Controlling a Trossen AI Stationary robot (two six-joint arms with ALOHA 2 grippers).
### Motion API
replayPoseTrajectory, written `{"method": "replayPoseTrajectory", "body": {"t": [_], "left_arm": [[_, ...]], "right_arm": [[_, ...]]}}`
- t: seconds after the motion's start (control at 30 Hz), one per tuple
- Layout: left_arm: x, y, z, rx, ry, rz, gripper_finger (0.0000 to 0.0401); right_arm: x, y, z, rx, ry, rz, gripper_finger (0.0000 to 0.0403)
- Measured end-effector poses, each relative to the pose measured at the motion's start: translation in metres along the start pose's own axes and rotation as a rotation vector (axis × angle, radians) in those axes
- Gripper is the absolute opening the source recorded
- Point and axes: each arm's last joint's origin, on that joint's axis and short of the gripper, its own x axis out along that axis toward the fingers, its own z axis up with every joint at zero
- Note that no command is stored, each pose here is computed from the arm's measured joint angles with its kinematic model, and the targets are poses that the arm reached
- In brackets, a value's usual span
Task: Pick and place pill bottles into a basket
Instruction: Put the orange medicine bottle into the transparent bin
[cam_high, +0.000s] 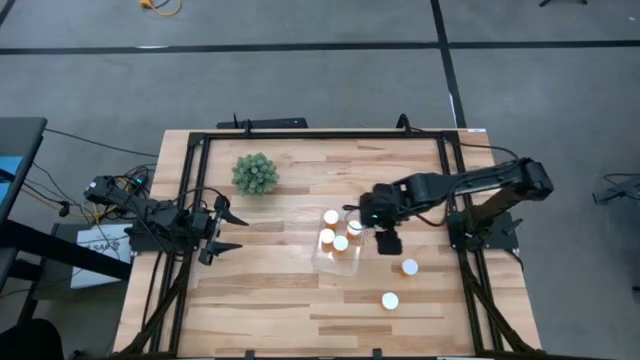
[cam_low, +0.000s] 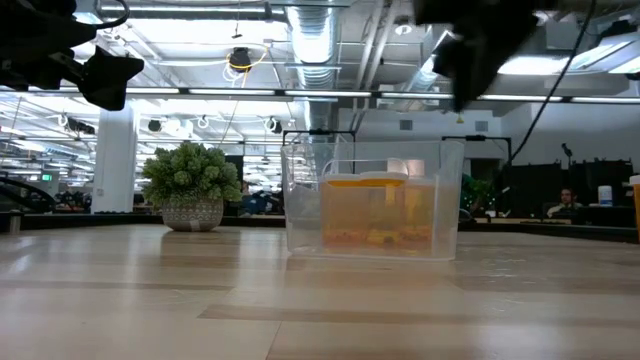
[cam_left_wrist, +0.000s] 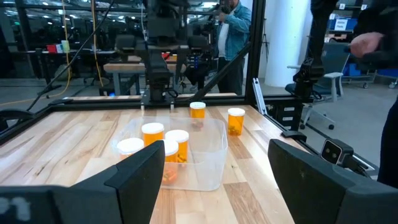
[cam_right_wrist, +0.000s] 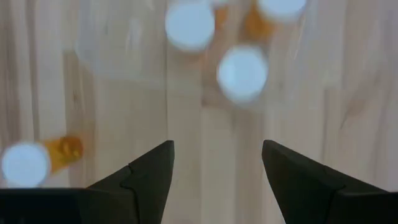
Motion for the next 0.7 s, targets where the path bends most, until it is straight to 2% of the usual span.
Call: {"method": "replayPoseTrajectory", "body": {"t": [0.4, 0.5, 0.7], "left_arm": [[0.0, 0.0, 0.0, 0.0, 0.0, 0.0, 0.0277], [0.0, 0.0, 0.0, 0.0, 0.0, 0.001, 0.0277], [0.0, 0.0, 0.0, 0.0, 0.0, 0.0, 0.0277]], "right_arm": [[0.002, 0.032, -0.086, 0.142, -0.022, 0.065, 0.024], [0.0, 0.042, -0.1, 0.111, -0.021, 0.082, 0.024], [0.004, 0.065, -0.121, -0.062, 0.01, 0.113, 0.024]]}}
